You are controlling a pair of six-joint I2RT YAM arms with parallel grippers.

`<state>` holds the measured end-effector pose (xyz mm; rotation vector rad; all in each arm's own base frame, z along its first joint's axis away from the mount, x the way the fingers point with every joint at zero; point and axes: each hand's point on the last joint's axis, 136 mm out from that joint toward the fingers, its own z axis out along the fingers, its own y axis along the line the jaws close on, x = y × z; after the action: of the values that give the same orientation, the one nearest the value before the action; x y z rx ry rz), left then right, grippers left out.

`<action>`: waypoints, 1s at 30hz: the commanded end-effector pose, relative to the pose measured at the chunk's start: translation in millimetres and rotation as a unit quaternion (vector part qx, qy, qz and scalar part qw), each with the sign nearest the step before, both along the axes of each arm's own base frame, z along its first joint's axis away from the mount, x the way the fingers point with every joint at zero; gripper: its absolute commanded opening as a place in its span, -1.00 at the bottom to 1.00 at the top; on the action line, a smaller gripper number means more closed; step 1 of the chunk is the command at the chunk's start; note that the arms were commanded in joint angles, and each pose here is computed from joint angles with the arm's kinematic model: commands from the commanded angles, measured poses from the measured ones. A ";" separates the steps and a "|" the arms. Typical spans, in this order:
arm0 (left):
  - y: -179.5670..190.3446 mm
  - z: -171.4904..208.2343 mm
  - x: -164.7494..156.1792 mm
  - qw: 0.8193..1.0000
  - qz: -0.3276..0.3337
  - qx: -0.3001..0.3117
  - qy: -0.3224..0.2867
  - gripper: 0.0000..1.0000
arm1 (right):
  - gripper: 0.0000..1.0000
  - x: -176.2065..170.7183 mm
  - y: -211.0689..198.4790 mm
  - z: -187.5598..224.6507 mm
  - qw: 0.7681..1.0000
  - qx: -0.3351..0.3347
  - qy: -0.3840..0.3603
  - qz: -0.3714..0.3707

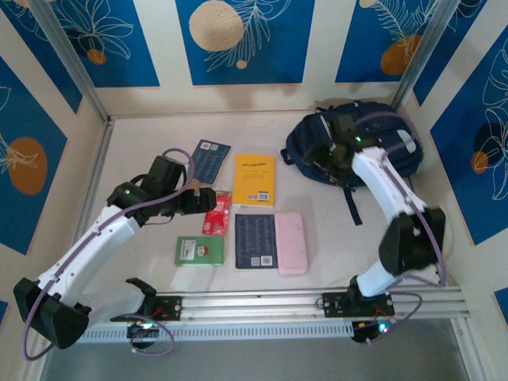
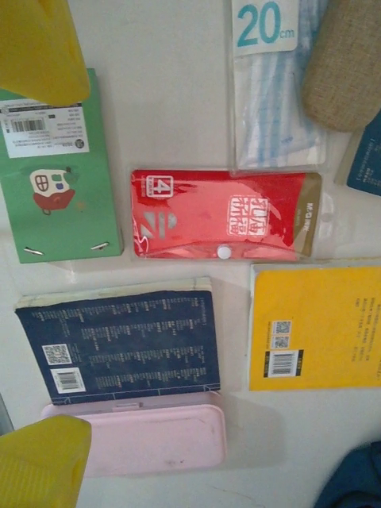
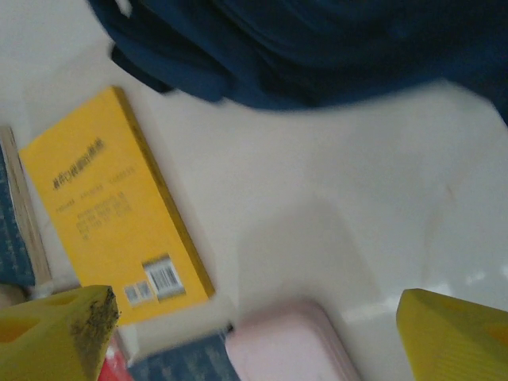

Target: Pack books, pencil case, and school supplies into a backpack

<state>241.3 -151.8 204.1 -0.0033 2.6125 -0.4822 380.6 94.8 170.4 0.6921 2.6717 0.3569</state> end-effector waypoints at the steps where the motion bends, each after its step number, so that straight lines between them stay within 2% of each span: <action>1: 0.9 -2.9 -21.1 1.000 -0.014 -0.010 0.018 1.00 | 0.84 24.6 -3.1 -12.1 0.993 -0.092 0.011 0.076; 4: 2.7 -6.2 -28.3 0.999 -0.017 -0.014 0.024 1.00 | 0.84 52.2 6.9 -25.5 0.979 -0.152 0.015 0.133; 8: 6.3 -10.0 -39.0 0.999 -0.023 -0.009 0.039 1.00 | 0.79 80.9 6.8 -50.0 0.962 -0.218 0.050 0.154; 11: 12.1 -11.7 -47.5 0.999 -0.021 -0.006 0.042 1.00 | 0.75 97.9 2.6 -64.5 0.952 -0.254 0.062 0.156; 16: 14.7 -12.3 -59.5 0.998 -0.031 -0.012 0.048 1.00 | 0.70 116.8 -0.2 -78.0 0.950 -0.272 0.069 0.133; 20: 16.7 -14.1 -63.3 0.998 -0.034 -0.003 0.060 1.00 | 0.37 129.1 2.4 -98.2 0.951 -0.267 0.074 0.138; 24: 18.5 -10.6 -67.5 0.997 -0.034 -0.002 0.066 1.00 | -0.29 132.6 7.0 -118.5 0.952 -0.251 0.089 0.150; 29: 28.3 -6.2 -74.0 0.998 -0.028 0.012 0.062 1.00 | -0.97 129.6 16.3 -114.2 0.953 -0.240 0.084 0.165; 30: 30.2 -4.6 -75.1 0.998 -0.025 0.013 0.060 1.00 | -1.00 129.3 18.8 -107.1 0.952 -0.243 0.075 0.169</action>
<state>175.8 -128.2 187.6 0.0227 2.7502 -0.4976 514.4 111.3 59.3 0.1431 2.8379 -0.2940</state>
